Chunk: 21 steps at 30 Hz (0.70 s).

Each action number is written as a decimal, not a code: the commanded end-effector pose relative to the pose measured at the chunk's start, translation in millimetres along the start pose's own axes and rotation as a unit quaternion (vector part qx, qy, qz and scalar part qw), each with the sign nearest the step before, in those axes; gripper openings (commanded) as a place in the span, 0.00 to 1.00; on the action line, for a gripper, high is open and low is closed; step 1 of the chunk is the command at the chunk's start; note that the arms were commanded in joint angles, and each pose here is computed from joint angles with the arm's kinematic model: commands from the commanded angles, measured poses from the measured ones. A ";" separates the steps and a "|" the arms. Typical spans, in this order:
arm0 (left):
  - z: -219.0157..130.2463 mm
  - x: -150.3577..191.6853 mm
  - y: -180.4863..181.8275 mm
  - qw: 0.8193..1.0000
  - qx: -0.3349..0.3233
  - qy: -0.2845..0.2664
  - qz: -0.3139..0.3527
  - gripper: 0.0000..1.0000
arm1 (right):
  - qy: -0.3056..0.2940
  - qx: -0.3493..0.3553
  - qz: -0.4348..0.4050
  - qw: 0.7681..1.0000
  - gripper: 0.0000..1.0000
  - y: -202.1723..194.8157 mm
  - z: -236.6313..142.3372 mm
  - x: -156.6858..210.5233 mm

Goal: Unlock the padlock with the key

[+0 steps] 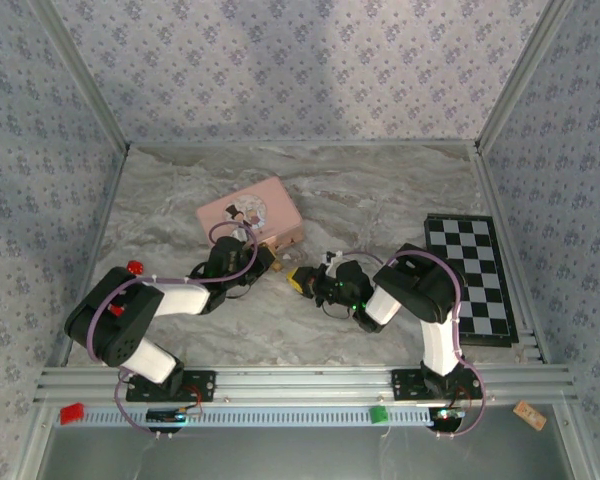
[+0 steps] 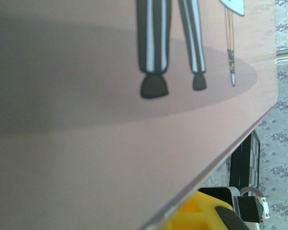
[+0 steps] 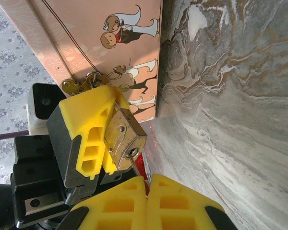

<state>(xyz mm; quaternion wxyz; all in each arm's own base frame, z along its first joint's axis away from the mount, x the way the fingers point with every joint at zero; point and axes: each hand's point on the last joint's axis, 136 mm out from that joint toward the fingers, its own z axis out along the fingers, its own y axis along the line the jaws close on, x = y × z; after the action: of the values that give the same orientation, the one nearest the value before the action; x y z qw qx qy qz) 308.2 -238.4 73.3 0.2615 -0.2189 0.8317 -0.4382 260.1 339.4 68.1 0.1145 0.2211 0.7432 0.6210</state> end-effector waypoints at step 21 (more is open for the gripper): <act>-16.5 10.6 -64.4 0.994 0.109 0.016 -0.004 0.10 | -0.011 -0.009 -0.003 1.000 0.00 5.0 -2.7 -3.4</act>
<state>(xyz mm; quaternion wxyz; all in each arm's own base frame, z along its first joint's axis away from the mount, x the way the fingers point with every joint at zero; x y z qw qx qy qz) 303.1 -238.9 76.6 0.2664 -0.2272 0.8288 -0.4364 258.8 338.1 66.2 0.1134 0.2220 0.7447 0.6191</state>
